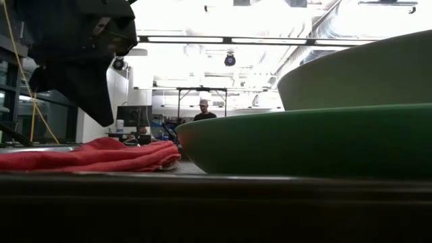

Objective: Set up tray
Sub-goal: Put the red napkin to the left of the green plate on the brown serving tray

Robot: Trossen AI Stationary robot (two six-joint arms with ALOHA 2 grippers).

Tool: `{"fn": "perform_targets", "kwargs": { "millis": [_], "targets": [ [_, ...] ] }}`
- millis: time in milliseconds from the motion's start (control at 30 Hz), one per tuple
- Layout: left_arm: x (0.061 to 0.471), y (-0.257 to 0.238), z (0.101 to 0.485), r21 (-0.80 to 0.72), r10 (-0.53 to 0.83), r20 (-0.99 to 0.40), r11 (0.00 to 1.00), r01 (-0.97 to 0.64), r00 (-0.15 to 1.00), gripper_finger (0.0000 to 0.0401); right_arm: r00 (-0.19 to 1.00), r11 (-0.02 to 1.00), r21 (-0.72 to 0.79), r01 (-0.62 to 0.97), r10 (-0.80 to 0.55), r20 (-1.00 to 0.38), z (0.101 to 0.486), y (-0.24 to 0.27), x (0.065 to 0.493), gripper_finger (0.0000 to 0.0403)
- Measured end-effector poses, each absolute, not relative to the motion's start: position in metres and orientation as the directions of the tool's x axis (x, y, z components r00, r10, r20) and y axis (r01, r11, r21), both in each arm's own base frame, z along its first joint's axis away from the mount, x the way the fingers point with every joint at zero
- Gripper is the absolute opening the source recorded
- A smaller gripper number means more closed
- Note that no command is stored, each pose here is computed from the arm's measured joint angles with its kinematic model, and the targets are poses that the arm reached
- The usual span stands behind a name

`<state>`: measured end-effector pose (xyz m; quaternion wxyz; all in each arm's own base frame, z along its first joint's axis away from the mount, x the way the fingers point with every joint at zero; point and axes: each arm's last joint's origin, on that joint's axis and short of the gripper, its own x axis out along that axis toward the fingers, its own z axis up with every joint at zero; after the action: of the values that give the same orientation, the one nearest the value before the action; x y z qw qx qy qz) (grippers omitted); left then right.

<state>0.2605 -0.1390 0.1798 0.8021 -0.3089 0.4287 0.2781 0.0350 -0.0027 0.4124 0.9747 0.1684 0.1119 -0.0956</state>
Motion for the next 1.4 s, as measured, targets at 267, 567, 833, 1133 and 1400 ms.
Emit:
{"fn": "perform_targets", "kwargs": {
  "millis": [267,567,833,1133,1400],
  "targets": [
    [0.266,-0.139,0.173,-0.273,0.194,-0.854,0.624,-0.732,0.483,0.0011,0.957,0.929,0.296,0.222,-0.148,-0.25,0.412,-0.003,0.035,0.0],
    [0.281,-0.126,0.16,-0.271,0.206,-0.863,0.581,-0.767,0.461,0.0011,0.959,0.937,0.284,0.205,-0.134,-0.252,0.412,-0.002,0.035,0.0],
    [0.283,-0.108,0.157,-0.207,0.206,-0.9,0.574,-0.792,0.384,0.0011,0.961,0.939,0.289,0.188,-0.114,-0.254,0.412,-0.002,0.035,0.0],
    [0.28,-0.109,0.154,-0.184,0.185,-0.919,0.58,-0.794,0.348,0.0011,0.961,0.939,0.289,0.185,-0.111,-0.254,0.412,-0.002,0.035,0.0],
    [0.286,-0.112,0.155,-0.238,0.137,-0.906,0.616,-0.751,0.4,0.0011,0.961,0.94,0.288,0.185,-0.112,-0.254,0.412,-0.002,0.035,0.0]
  ]
}}
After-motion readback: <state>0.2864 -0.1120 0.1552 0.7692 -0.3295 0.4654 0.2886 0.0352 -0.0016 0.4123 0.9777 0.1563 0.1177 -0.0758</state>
